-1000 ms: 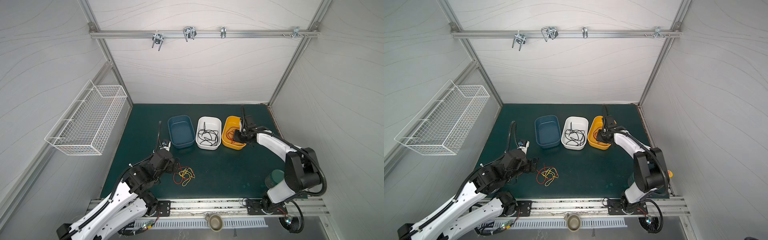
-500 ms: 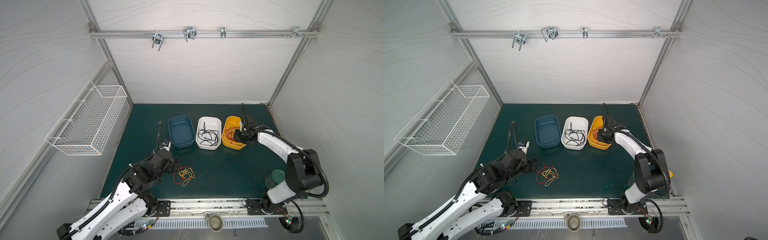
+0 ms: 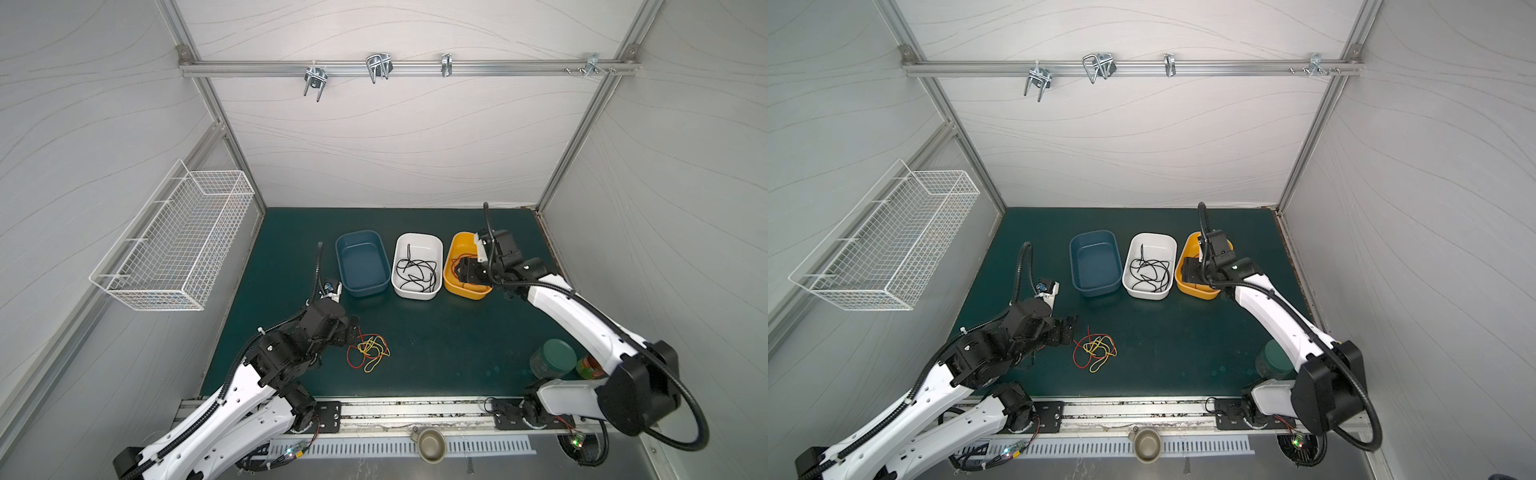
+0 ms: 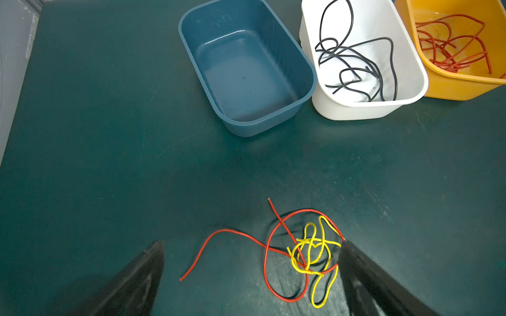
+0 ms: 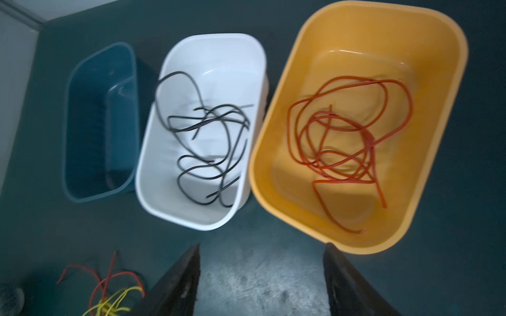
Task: Untangle the cables
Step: 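Move the open right gripper to the red-yellow tangle near the robot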
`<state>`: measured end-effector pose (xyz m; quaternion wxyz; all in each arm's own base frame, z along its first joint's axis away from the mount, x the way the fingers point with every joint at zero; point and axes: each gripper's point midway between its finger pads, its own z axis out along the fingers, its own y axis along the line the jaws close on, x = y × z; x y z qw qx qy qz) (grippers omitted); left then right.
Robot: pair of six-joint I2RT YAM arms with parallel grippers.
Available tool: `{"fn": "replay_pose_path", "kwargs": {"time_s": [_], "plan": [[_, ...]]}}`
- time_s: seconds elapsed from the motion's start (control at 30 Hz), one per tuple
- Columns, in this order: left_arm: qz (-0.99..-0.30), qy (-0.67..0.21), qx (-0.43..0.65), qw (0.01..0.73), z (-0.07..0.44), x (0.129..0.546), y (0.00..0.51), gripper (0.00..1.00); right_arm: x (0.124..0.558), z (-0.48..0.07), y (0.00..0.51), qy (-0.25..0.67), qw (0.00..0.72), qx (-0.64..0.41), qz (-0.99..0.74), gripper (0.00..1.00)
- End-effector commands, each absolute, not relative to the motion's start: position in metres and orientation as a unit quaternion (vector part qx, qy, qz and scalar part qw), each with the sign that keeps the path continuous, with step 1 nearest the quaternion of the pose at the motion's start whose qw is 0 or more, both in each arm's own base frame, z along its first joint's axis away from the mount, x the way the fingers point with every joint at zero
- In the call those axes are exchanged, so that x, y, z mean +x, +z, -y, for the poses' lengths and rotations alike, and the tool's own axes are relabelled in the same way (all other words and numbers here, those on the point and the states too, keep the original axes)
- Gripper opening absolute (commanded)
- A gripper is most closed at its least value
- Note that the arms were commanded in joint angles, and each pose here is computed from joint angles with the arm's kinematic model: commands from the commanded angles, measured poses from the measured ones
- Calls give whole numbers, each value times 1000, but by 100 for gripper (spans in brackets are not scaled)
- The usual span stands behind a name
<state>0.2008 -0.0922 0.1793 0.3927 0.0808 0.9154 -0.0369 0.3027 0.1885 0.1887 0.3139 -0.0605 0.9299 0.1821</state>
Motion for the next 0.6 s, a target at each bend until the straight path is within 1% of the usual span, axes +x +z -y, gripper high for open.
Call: {"fn": "replay_pose_path", "kwargs": {"time_s": [0.0,0.13,0.2,0.27,0.4,0.57], "plan": [[-909,-47,81,406,97,205,185,100,271,-212,187,208,321,-98,-919,80],[-910,-49,85,404,99,204,185,100,231,-244,180,249,322,-139,-903,84],[-910,-51,86,403,100,204,185,100,210,-265,176,281,314,-167,-892,85],[-910,-52,90,401,101,203,184,100,190,-282,167,292,302,-194,-886,85],[-911,-53,94,399,103,202,183,100,155,-310,148,284,297,-254,-875,86],[-911,-56,96,398,104,202,183,100,125,-339,124,264,296,-316,-862,85]]}}
